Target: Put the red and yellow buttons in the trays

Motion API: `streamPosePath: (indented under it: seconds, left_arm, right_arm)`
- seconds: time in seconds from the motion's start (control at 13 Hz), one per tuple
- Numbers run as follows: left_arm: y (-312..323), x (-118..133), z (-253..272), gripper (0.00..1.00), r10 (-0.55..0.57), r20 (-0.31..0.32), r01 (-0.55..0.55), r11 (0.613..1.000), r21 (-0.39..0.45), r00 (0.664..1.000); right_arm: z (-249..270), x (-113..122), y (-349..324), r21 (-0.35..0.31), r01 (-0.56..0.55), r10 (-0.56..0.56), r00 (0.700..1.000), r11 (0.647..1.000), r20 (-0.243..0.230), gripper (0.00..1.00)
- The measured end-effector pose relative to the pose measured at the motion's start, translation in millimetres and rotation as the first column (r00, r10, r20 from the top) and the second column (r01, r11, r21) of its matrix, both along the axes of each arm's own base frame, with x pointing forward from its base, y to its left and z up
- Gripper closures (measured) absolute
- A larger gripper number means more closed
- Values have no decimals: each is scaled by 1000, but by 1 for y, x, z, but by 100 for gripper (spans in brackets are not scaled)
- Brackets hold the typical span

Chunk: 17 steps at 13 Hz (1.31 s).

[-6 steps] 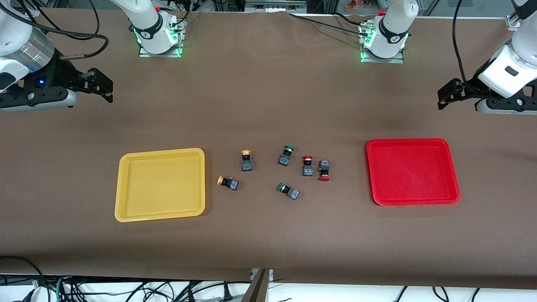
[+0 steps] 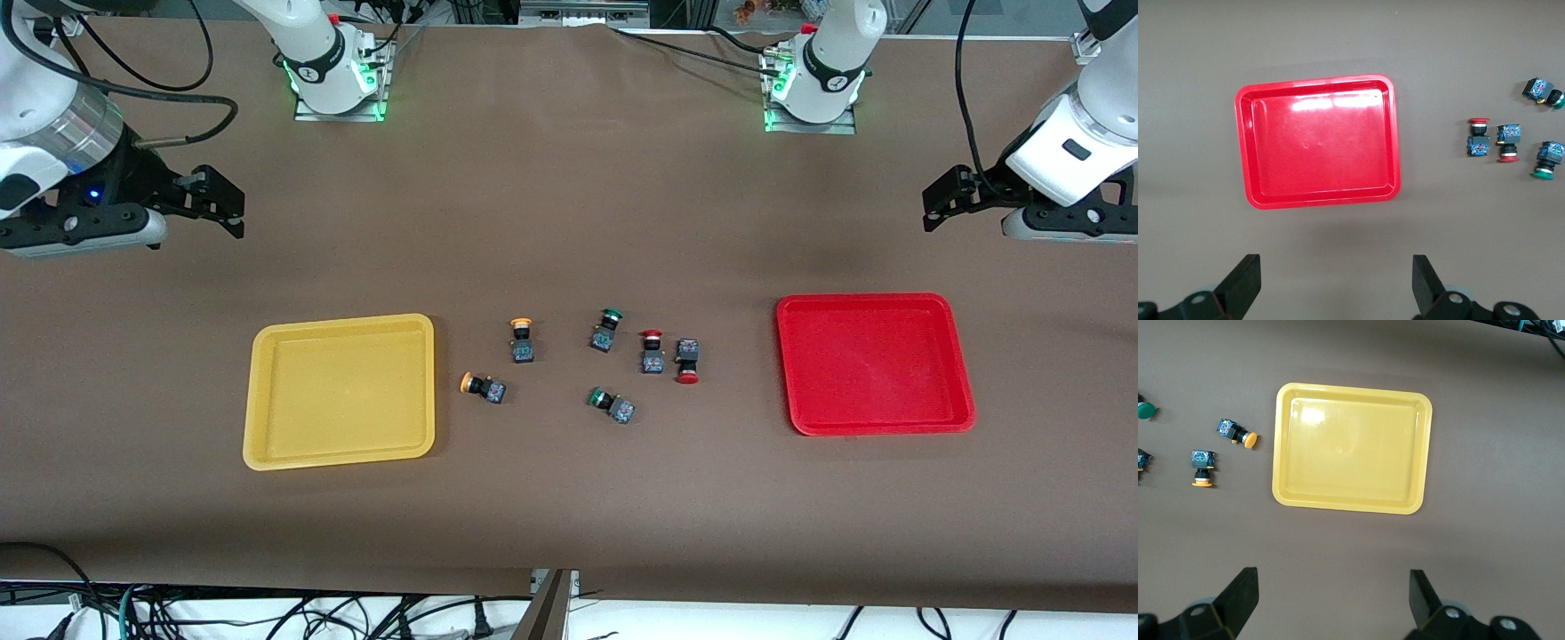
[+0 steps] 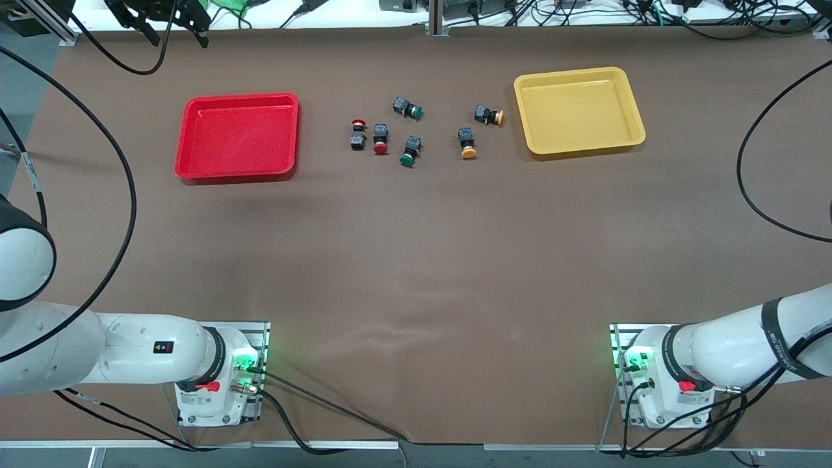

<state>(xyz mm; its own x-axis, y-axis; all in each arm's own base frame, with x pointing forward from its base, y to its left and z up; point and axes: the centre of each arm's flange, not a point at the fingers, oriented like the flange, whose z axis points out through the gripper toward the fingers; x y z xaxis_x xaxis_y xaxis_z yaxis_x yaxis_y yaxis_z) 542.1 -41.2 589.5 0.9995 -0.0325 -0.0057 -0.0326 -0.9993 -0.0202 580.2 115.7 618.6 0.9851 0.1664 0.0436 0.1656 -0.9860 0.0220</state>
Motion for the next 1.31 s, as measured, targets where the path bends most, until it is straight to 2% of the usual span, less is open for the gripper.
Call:
streamPosePath:
  seconds: [0.46, 0.69, 0.77, 0.92, 1.08, 1.15, 1.23, 1.31]
  left_arm:
    - [-10, 9, -31, 0, -19, -75, 19, 1000, 2, 997]
    - [-44, 25, -83, 0, -76, -155, 77, 997, 1, 985]
    - [-61, 35, -103, 0, -102, -161, 102, 995, -3, 982]
    - [-96, 58, -139, 0, -111, -160, 111, 994, -5, 981]
    - [-129, 77, -176, 0, -96, -130, 96, 995, -10, 987]
    - [-145, 83, -199, 0, -97, -118, 96, 995, -14, 988]
    - [-159, 88, -224, 0, -99, -107, 98, 995, -19, 989]
    - [-170, 93, -250, 0, -108, -95, 106, 994, -26, 990]
  right_arm:
    - [-8, 6, 4, 7, -3, 3, 1000, 1000, 2, 0]
    - [-56, 27, 24, 7, -27, 28, 998, 1000, -51, 0]
    - [-77, 32, 33, 2, -42, 43, 996, 999, -80, 0]
    - [-121, 42, 64, -41, -103, 98, 989, 994, -113, 0]
    - [-176, 45, 102, -93, -177, 160, 973, 980, -164, 0]
    - [-199, 47, 116, -98, -201, 181, 967, 975, -179, 0]
    - [-218, 51, 126, -91, -227, 209, 962, 970, -174, 0]
    - [-234, 57, 136, -75, -268, 255, 956, 960, -146, 0]
